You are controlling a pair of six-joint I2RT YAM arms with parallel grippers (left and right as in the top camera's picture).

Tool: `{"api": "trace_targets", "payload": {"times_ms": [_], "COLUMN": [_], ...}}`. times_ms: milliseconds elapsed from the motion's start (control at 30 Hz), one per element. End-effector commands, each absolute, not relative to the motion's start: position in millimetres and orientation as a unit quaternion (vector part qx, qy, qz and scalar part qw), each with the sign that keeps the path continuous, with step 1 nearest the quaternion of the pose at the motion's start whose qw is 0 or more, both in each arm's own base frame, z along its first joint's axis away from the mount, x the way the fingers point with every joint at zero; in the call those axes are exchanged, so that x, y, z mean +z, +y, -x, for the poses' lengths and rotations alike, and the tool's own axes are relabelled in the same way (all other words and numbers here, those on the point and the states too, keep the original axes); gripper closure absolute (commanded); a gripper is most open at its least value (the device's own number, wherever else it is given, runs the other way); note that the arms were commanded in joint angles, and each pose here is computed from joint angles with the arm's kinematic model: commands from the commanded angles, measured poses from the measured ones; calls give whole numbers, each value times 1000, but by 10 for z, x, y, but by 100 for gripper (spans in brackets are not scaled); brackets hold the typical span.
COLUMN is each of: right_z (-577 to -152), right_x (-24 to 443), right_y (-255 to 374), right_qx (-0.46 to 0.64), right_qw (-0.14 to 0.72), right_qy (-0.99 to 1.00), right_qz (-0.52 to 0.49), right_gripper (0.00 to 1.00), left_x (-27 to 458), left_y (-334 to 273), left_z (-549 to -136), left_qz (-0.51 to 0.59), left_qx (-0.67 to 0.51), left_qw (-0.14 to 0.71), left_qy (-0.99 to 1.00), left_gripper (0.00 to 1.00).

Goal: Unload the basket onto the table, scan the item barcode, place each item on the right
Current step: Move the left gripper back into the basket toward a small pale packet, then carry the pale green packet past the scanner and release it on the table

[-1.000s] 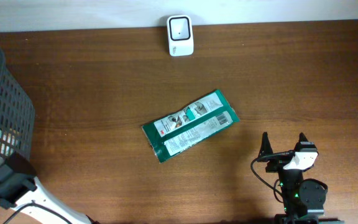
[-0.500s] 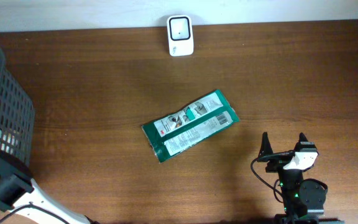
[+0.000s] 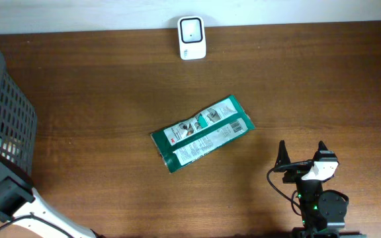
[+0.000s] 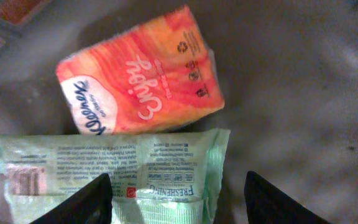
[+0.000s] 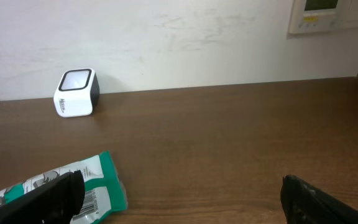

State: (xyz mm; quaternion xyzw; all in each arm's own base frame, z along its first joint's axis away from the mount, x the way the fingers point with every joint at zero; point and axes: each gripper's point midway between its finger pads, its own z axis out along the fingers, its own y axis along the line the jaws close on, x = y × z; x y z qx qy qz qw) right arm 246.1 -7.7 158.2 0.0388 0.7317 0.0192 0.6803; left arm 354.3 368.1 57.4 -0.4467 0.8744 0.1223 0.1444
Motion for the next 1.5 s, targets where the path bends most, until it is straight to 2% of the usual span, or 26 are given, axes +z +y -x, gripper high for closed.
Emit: {"api": "trace_targets", "payload": {"times_ms": [0, 67, 100, 200, 233, 367, 500, 767, 933, 1067, 1167, 1267, 1367, 1400, 1467], "right_z": [-2459, -2459, -2459, -2459, -2459, -2459, -2459, -2459, -2459, -2459, -2459, -2459, -2459, -2459, -2459], "right_x": [1559, 1559, 1559, 1559, 1559, 1559, 1559, 1559, 1559, 1559, 1559, 1559, 1559, 1559, 1559], "right_y": [-79, -79, -79, -79, -79, -79, -79, -79, -79, -79, -79, -79, -79, -79, -79], "right_qx": [20, 20, 20, 20, 20, 20, 20, 20, 20, 20, 20, 20, 20, 20, 20], "right_qw": [679, 679, 679, 679, 679, 679, 679, 679, 679, 679, 679, 679, 679, 679, 679], "right_qy": [733, 733, 733, 733, 733, 733, 733, 733, 733, 733, 733, 733, 733, 733, 733], "right_qz": [-43, -42, -43, -43, -43, -43, -43, -43, -43, -43, -42, -42, -43, -42, -43], "right_gripper": [2, 2, 2, 2, 2, 2, 2, 2, 2, 2, 2, 2, 2, 2, 2], "left_x": [195, 64, 42, 50, 74, 294, 760, 2476, 3637, 4241, 4258, 4060, 3594, 3301, 2975], "left_y": [3633, 3590, 3580, 3582, 3592, 3632, 3647, 3518, 2982, 2028, 1456, 851, 203, -84, -353], "left_z": [-3447, -3403, -3393, -3395, -3406, -3457, -3580, -3714, -3694, -3777, -3917, -4069, -4188, -4234, -4253], "left_qz": [437, 437, 437, 437, 437, 437, 434, 407, 347, 255, 200, 140, 77, 48, 22], "left_qx": [117, 110, 109, 109, 110, 115, 114, 131, 112, 65, 29, -10, -48, -61, -71], "left_qw": [100, 81, 77, 77, 80, 99, 146, 330, 464, 528, 526, 498, 434, 399, 360], "left_qy": [886, 889, 890, 889, 889, 886, 882, 842, 808, 807, 826, 856, 896, 914, 930], "left_gripper": [36, 42, 50, 91, 99, 100, 100, 100, 100, 100, 100, 100, 100, 100, 100]}}
